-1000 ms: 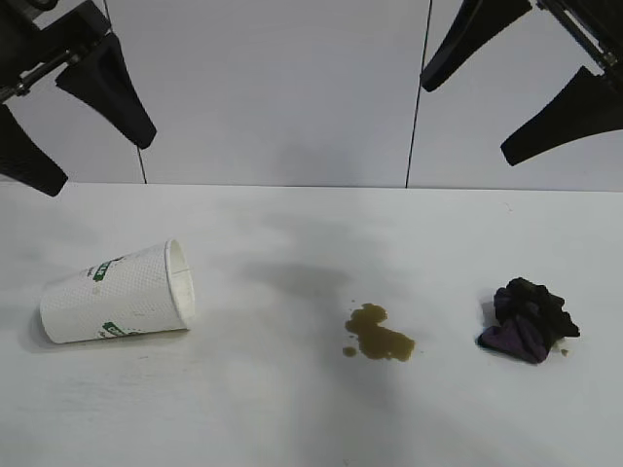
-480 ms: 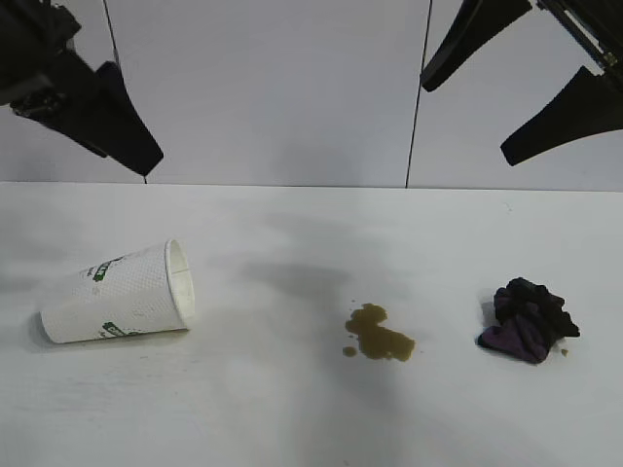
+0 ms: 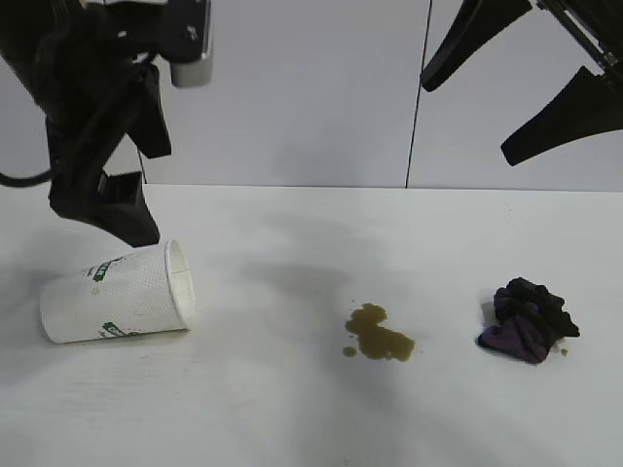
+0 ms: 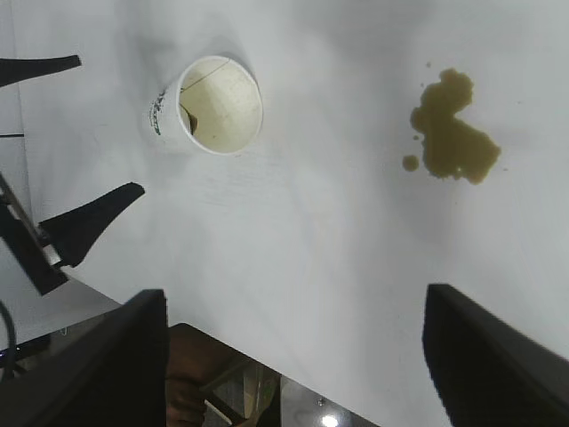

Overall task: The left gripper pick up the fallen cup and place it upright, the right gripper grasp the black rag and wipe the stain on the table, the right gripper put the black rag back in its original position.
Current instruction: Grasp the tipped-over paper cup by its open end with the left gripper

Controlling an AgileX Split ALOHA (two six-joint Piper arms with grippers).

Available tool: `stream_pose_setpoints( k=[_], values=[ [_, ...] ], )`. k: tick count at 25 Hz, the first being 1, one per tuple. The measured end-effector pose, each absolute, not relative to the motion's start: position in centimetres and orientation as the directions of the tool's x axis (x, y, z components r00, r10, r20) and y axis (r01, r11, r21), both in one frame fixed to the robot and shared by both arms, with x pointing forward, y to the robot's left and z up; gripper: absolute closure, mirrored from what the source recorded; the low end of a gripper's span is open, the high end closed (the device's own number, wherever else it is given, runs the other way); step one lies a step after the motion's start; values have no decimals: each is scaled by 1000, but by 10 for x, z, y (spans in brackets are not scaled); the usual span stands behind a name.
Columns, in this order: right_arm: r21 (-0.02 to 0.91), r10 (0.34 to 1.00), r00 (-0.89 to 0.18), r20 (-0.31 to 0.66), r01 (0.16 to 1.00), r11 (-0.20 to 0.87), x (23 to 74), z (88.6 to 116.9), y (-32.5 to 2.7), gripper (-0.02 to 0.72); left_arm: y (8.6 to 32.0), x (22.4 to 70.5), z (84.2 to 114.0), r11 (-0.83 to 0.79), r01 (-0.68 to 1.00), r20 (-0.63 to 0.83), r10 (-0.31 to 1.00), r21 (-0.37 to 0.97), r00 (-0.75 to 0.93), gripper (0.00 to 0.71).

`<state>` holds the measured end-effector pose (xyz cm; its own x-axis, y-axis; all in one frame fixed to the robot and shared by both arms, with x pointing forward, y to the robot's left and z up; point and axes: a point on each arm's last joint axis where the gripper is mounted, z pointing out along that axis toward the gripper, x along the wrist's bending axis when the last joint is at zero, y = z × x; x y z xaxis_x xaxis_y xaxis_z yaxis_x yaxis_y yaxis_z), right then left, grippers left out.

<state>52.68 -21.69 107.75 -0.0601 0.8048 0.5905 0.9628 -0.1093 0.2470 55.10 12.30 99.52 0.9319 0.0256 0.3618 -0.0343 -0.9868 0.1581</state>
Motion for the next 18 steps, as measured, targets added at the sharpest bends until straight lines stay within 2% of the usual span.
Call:
stream_pose_setpoints(
  k=[10, 15, 18],
  values=[
    [247, 805, -60, 591, 963, -109, 527, 1078, -217, 156, 117, 565, 928, -997, 57, 259, 68, 49, 964, 17],
    [247, 805, -60, 591, 963, -109, 527, 1078, -217, 156, 111, 575, 913, -992, 111, 245, 121, 52, 962, 16],
    [247, 805, -60, 590, 963, -109, 527, 1077, -217, 156, 109, 581, 914, -989, 136, 251, 145, 52, 957, 16]
  ],
)
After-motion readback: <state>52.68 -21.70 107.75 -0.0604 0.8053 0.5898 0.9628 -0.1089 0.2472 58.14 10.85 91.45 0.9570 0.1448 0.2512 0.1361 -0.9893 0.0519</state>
